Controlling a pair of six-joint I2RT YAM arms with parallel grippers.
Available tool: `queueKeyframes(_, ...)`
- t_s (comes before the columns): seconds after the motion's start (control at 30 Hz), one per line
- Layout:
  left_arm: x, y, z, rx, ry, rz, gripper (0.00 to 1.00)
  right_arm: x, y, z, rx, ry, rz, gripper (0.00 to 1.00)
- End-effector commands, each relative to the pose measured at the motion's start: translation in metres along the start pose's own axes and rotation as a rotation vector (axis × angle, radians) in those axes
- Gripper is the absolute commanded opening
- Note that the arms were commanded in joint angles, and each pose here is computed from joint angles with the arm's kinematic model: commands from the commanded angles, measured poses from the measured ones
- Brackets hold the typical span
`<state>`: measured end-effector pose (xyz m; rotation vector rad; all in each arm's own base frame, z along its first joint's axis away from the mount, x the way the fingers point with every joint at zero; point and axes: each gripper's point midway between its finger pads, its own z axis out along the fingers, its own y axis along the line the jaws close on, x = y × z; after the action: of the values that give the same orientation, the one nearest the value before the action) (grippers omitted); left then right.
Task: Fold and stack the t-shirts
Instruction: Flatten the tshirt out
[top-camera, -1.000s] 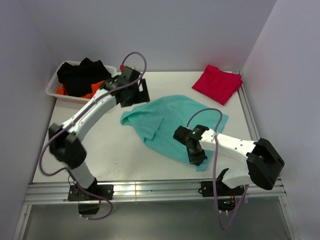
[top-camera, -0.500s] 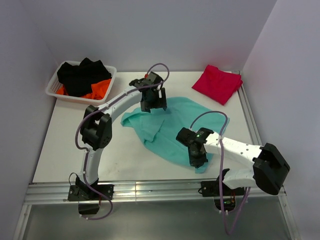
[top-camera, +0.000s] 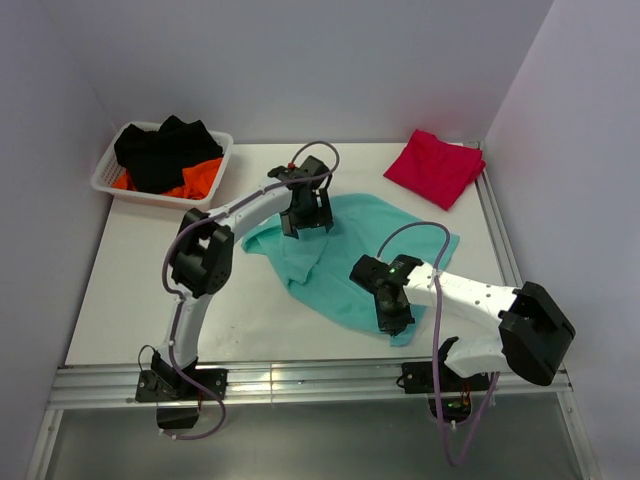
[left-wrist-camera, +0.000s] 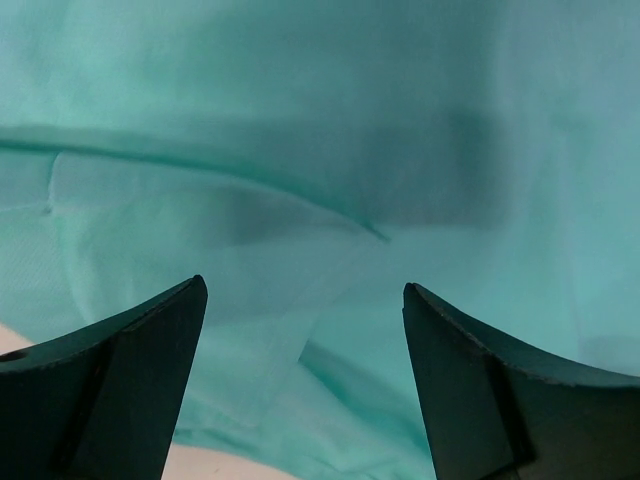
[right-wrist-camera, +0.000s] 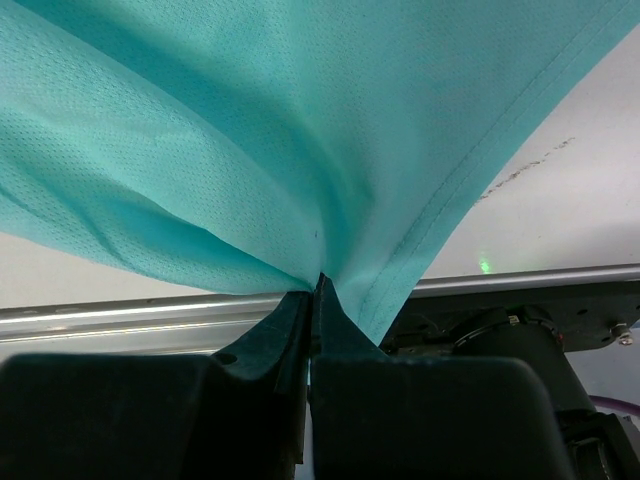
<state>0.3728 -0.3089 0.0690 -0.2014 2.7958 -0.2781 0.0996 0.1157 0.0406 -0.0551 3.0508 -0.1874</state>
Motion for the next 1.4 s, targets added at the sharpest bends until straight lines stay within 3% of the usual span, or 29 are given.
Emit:
queueKeyframes(0.0,-0.014,-0.015,0.012,0.007,-0.029,-0.033,0.86,-0.010,0.004,-0.005,-0.012,-0.040,-0.003,0.00)
queueKeyframes(0.17,-0.021,-0.025,0.022,0.010,-0.017,-0.043,0.83,-0.007,0.003,-0.003,-0.011,-0.030,-0.002,0.00)
queueKeyframes(0.63,-0.003,-0.020,0.037,-0.014,0.025,-0.011,0.60,-0.010,0.005,0.002,0.006,-0.022,-0.011,0.00)
queueKeyframes(0.83,0.000,-0.014,0.037,-0.031,0.027,0.008,0.47,-0.012,0.007,0.005,0.011,-0.018,-0.012,0.00)
queueKeyframes(1.03,-0.004,-0.014,0.032,-0.026,0.017,0.021,0.22,-0.014,0.011,0.005,0.010,-0.010,-0.010,0.00)
queueKeyframes(1.37,-0.011,-0.005,0.013,-0.060,-0.019,0.031,0.10,-0.015,0.015,0.005,0.007,-0.004,0.003,0.00)
